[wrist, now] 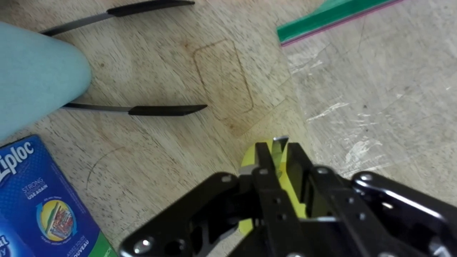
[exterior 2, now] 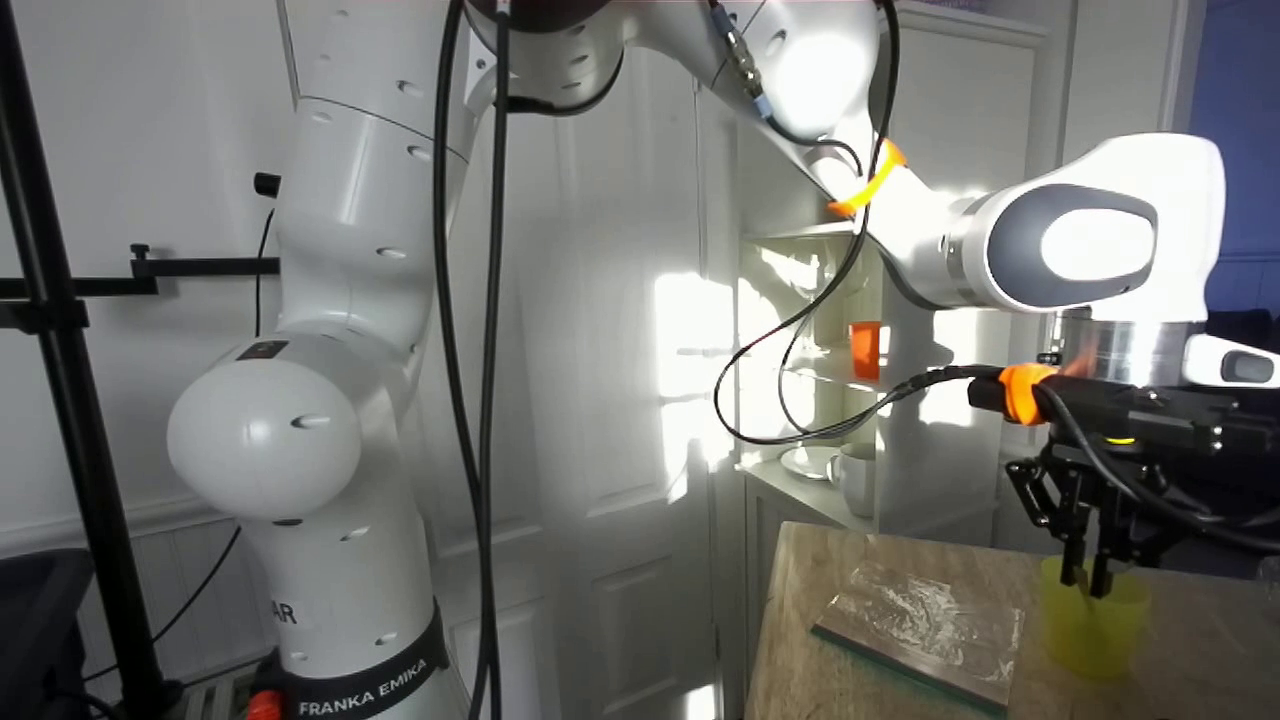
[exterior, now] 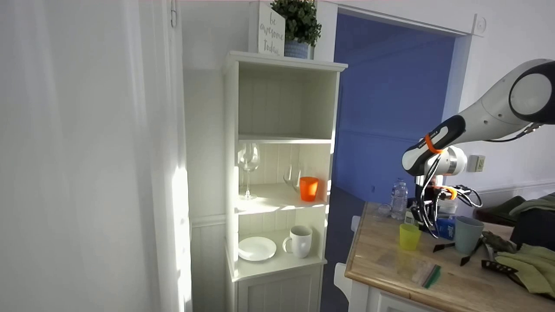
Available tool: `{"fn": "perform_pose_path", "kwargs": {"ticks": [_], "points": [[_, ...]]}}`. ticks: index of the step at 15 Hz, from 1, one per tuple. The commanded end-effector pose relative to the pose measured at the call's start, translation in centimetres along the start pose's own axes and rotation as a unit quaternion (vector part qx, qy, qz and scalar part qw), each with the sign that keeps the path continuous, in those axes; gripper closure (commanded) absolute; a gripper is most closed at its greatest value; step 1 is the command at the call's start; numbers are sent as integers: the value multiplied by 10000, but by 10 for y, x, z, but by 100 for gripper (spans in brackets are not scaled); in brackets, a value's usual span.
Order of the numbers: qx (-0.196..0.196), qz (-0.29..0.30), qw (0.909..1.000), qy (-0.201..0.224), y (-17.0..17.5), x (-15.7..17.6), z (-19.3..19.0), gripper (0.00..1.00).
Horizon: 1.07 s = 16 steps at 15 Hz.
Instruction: Remove the spoon from the yellow cup and put it on the counter top
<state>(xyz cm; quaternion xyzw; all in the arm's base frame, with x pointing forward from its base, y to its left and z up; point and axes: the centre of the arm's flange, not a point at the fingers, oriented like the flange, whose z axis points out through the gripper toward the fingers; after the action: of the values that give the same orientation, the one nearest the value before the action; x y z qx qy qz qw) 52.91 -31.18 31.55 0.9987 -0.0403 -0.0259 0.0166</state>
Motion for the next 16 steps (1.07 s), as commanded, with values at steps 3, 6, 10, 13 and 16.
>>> {"fn": "perform_pose_path", "kwargs": {"ticks": [3,6,10,13,16], "points": [[69,81,9999,-15,5,7,-4,100],[107,110,9999,-15,4,8,-13,98],[197,156,9997,-4,2,11,-32,98],[323,190,9993,11,1,13,-49,98],[380,279,9989,39,-1,6,-74,98]]}}
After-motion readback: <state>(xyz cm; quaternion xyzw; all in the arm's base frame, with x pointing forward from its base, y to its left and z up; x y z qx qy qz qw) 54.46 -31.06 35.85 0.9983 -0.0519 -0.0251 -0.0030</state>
